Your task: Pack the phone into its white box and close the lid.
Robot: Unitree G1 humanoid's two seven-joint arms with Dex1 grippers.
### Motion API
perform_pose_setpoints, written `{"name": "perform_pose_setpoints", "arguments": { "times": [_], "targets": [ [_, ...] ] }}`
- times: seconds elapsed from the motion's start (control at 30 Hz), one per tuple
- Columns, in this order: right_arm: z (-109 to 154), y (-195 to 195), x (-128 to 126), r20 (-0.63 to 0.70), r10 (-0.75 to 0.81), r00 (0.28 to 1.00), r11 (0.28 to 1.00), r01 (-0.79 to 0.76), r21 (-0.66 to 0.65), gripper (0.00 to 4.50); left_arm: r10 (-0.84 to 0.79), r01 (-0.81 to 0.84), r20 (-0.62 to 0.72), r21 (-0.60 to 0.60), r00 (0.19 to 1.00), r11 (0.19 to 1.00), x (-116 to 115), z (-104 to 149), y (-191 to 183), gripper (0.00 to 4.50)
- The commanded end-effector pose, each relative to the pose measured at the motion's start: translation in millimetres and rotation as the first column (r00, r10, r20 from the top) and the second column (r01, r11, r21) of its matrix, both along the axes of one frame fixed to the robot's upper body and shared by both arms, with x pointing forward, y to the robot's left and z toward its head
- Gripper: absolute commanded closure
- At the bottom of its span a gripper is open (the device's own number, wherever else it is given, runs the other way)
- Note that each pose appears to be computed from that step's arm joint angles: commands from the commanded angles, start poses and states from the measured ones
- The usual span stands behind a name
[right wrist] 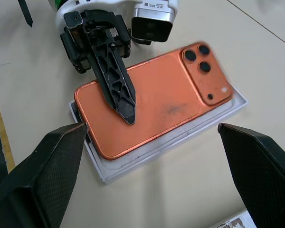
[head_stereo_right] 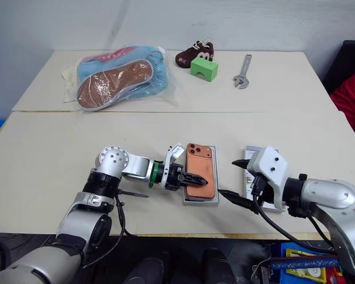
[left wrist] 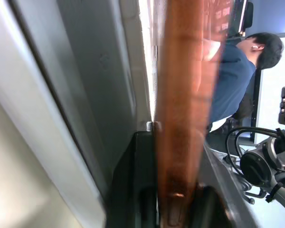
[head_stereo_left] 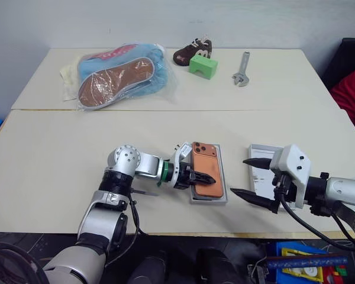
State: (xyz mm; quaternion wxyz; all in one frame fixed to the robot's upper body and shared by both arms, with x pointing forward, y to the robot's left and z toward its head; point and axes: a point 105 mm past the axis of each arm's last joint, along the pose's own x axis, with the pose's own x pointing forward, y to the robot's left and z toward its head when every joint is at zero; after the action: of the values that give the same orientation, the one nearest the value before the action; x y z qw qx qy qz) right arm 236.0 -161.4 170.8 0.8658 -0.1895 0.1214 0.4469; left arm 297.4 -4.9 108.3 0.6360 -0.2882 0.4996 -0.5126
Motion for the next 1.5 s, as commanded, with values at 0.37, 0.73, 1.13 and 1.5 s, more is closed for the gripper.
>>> {"name": "perform_pose_setpoints", "arguments": {
  "times": [0.37,0.73,1.13,1.5],
  "targets": [
    [6,11,1,0.036,0.036,0.999,0.999,-0.037,0.033,0.0,-0.153,0.161,0.184,-0.031,0.971,0.986,-17,41,11,0.02],
    [6,10,3,0.041,0.025,0.999,0.999,-0.027,0.042,0.0,-0.22,0.214,0.281,0.053,0.934,0.975,-22,37,14,0.02],
    [-10,-11,7,-0.018,-0.169,0.985,0.986,0.169,-0.012,0.0,-0.363,0.296,0.579,0.211,0.73,0.932,-35,42,72,0.02],
    [-42,-42,34,-0.168,-0.654,0.738,0.742,0.669,0.048,0.0,-0.306,0.277,0.931,0.246,0.197,0.929,-38,63,132,0.02]
  ]
}}
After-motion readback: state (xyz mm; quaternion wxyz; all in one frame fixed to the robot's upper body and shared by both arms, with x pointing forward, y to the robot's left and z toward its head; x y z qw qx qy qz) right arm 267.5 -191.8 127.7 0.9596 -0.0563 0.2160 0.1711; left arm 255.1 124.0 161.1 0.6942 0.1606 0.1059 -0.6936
